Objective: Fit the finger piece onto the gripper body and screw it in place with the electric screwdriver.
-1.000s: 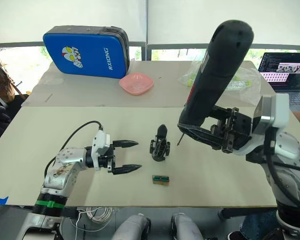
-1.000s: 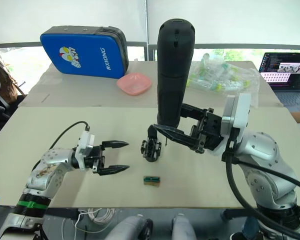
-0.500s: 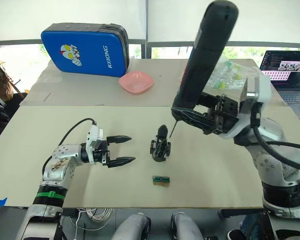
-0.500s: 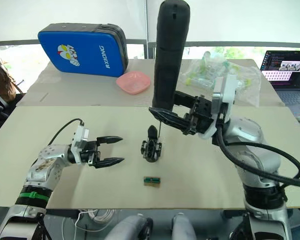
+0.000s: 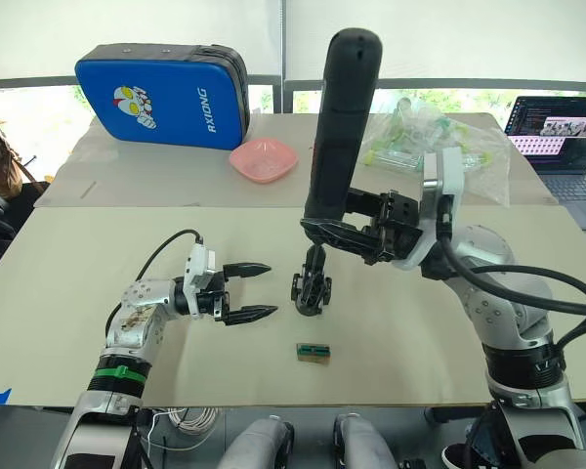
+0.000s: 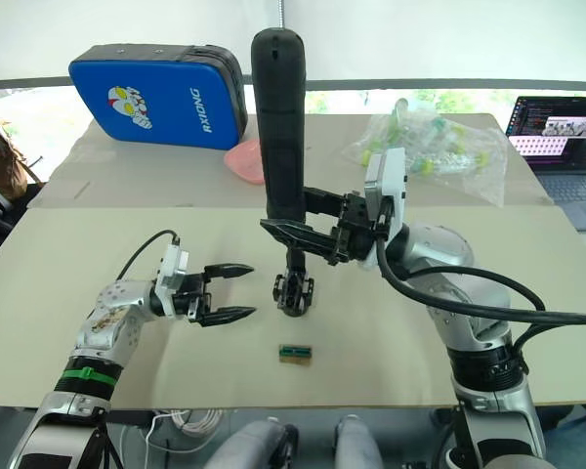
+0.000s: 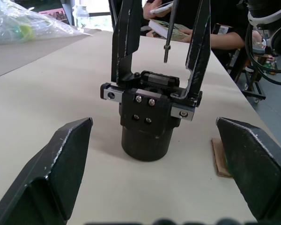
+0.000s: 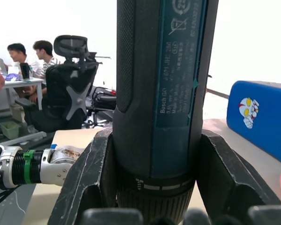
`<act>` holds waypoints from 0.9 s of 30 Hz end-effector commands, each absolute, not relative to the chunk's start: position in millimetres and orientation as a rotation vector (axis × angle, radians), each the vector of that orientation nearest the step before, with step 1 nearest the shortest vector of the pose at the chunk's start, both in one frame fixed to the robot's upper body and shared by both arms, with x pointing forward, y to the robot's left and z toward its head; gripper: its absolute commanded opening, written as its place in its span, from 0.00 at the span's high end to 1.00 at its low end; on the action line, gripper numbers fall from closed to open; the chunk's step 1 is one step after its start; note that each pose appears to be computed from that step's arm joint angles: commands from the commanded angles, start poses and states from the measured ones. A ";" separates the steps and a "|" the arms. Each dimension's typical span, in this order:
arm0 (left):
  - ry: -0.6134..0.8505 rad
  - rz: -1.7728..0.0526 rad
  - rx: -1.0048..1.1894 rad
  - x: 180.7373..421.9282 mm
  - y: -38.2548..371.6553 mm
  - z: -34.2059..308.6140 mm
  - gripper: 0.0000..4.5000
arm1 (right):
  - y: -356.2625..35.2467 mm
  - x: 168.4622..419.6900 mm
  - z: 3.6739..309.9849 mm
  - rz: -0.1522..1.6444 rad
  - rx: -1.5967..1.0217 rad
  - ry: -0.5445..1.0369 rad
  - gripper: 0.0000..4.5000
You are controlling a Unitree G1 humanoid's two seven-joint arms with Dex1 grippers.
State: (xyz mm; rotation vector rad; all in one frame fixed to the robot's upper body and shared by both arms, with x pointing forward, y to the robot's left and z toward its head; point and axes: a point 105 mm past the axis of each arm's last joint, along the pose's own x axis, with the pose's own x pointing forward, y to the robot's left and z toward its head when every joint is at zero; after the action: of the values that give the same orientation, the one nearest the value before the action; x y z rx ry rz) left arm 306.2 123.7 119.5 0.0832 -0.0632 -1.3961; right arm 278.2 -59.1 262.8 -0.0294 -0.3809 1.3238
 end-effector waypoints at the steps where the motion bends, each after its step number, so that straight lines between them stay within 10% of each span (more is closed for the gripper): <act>1: -0.100 -1.420 0.131 304.7 118.1 127.9 0.00 | -55.8 272.6 272.6 1.347 -0.055 -0.433 0.57; 27: -0.097 -1.426 0.147 300.7 102.1 130.4 0.00 | -43.0 273.2 266.2 1.367 -0.017 -0.425 0.57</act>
State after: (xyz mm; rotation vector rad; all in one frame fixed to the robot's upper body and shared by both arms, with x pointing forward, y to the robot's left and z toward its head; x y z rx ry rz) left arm 302.3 102.5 124.2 0.1215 -0.0754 -1.4246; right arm 280.6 -45.6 253.4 -0.0087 -0.3636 1.3419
